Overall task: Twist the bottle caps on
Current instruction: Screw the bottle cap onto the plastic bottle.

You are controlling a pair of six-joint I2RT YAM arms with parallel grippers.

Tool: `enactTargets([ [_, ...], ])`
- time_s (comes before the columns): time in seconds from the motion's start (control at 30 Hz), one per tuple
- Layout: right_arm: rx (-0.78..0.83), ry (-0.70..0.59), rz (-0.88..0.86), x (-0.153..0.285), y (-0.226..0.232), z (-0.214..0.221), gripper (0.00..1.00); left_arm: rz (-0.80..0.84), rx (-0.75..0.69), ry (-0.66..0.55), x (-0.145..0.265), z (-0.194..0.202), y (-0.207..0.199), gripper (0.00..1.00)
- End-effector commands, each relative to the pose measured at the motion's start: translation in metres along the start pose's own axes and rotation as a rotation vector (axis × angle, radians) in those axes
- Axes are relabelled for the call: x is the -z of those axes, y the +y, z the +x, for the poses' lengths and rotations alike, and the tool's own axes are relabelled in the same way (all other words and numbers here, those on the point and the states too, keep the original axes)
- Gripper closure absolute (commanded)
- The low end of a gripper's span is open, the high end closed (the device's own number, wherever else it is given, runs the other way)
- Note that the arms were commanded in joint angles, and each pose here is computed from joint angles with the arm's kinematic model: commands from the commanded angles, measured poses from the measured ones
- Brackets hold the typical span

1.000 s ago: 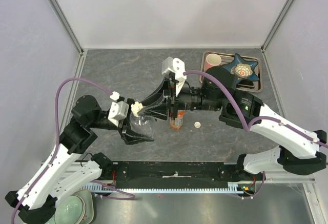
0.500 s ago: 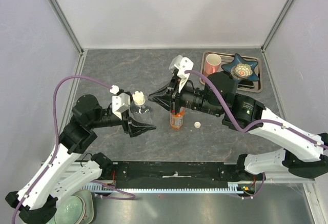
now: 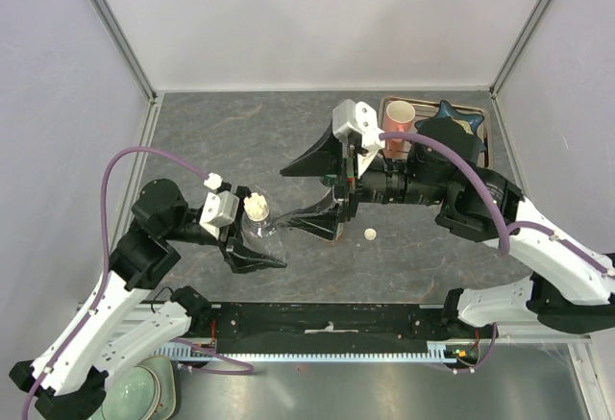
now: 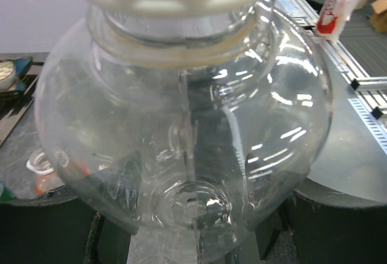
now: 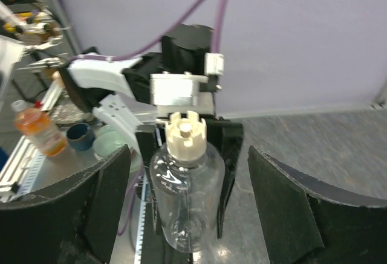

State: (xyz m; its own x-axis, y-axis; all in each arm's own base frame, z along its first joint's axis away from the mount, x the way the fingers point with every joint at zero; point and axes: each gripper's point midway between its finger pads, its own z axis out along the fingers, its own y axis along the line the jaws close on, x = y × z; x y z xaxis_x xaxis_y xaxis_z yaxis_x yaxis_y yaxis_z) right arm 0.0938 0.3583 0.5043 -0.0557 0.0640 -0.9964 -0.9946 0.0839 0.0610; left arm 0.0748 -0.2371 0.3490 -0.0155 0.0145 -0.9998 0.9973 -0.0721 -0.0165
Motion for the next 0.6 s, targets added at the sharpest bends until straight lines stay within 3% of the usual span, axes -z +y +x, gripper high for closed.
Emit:
enactTargets([
  [0.0, 0.002, 0.011, -0.199, -0.010, 0.029, -0.006, 0.16, 0.138, -0.064, -0.026, 0.001, -0.010, -0.022, 0.74],
  [0.33, -0.009, 0.035, -0.241, -0.025, 0.026, -0.002, 0.19, 0.164, -0.072, -0.029, 0.001, -0.013, -0.026, 0.74],
  [0.57, -0.030, 0.050, -0.281, -0.037, 0.029, 0.006, 0.26, 0.150, -0.071, -0.027, 0.001, -0.010, -0.023, 0.74],
])
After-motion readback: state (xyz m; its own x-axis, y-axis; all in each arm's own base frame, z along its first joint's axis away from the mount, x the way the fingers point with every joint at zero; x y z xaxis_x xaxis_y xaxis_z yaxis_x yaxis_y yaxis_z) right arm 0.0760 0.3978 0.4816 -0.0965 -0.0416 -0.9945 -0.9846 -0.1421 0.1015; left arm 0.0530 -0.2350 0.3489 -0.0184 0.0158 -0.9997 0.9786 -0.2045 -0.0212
